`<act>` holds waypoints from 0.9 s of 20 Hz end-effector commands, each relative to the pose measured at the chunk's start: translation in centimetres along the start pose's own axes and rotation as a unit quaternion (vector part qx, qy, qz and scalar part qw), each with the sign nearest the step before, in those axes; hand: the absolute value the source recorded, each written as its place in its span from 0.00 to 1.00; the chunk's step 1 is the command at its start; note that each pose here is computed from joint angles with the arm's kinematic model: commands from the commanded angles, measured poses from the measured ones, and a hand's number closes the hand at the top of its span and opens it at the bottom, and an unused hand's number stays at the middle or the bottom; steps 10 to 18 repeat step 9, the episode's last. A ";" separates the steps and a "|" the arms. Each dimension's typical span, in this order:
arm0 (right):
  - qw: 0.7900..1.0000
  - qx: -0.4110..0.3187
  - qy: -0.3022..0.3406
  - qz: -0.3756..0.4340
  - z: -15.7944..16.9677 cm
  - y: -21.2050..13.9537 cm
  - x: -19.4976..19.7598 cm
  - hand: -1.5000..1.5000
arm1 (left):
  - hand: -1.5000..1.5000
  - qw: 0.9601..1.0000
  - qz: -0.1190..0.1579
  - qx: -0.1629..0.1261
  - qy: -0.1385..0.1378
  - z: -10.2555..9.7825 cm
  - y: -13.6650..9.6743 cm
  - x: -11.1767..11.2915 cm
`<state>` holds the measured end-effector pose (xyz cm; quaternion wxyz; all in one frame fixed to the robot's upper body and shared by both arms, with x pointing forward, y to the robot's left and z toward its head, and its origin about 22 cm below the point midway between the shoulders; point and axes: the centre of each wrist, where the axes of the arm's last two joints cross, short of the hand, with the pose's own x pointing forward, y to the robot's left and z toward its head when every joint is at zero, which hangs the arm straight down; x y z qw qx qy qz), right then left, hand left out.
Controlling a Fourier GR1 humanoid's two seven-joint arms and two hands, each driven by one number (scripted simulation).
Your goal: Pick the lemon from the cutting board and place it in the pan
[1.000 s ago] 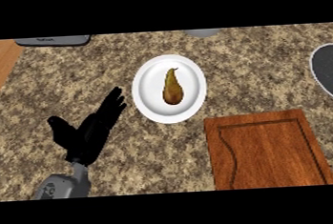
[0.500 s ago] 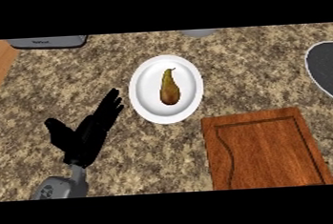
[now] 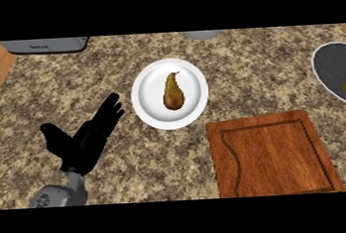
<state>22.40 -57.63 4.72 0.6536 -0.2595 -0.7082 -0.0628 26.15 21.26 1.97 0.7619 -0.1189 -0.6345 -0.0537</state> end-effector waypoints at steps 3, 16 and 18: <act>1.000 0.026 -0.003 -0.014 1.5 -2.2 -0.2 0.00 | 0.50 1.000 0.002 0.003 -0.003 -0.5 -0.3 -0.2; 0.999 0.038 -0.006 -0.003 1.7 -1.4 -0.9 0.00 | 0.50 1.000 0.000 -0.008 -0.002 -0.1 -1.0 -0.2; 0.999 0.038 -0.006 -0.003 1.7 -1.4 -0.9 0.00 | 0.50 1.000 0.000 -0.008 -0.002 -0.1 -1.0 -0.2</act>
